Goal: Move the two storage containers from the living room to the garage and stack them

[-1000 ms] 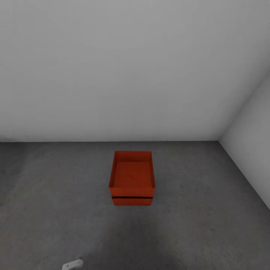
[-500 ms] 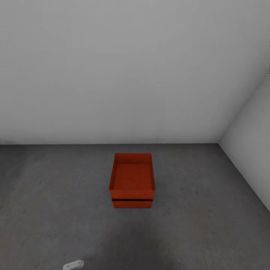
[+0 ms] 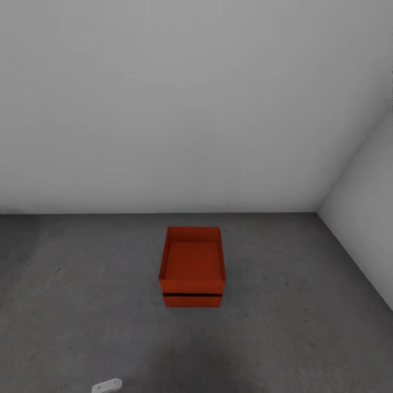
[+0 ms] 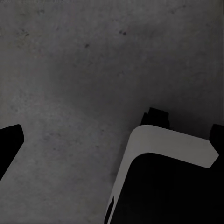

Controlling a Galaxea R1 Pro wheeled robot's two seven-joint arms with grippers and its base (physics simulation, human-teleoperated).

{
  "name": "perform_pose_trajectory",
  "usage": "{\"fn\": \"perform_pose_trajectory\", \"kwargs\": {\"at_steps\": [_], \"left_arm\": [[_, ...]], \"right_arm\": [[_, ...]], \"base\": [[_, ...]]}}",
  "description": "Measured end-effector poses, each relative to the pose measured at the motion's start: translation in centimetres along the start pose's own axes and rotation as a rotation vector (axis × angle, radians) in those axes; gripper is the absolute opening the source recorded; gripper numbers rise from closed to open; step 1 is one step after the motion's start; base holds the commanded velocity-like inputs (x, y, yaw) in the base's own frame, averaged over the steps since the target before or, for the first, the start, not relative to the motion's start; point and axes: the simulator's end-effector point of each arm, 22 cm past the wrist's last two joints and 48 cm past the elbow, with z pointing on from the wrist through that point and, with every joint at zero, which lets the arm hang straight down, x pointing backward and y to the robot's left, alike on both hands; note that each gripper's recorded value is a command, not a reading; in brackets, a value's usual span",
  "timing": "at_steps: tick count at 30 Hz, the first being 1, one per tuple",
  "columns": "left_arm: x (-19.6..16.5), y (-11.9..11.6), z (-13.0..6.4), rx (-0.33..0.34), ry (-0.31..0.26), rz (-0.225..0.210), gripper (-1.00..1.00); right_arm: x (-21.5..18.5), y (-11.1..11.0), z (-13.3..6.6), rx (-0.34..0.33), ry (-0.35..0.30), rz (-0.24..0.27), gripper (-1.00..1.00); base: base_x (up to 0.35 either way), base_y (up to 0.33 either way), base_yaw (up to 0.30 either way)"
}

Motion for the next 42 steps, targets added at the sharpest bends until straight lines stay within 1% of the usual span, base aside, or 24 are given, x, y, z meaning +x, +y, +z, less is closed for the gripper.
{"fn": "perform_pose_trajectory", "kwargs": {"at_steps": [16, 30, 42], "left_arm": [[-1.1, -0.1, -0.5, 0.006, -0.024, -0.007, 1.00], [-2.0, -0.2, -1.0, 0.011, -0.046, -0.013, 1.00], [-2.7, -0.2, -1.4, 0.015, -0.063, -0.019, 1.00]], "right_arm": [[-0.7, -0.6, -0.2, 0.020, -0.014, 0.005, 1.00], [-1.1, -0.3, -0.4, 0.010, -0.023, 0.003, 1.00], [-2.1, -0.8, -0.5, 0.020, -0.053, -0.002, 1.00]], "base": [[0.000, 0.000, 0.000], [0.000, 0.000, 0.000], [0.000, 0.000, 0.000]]}}
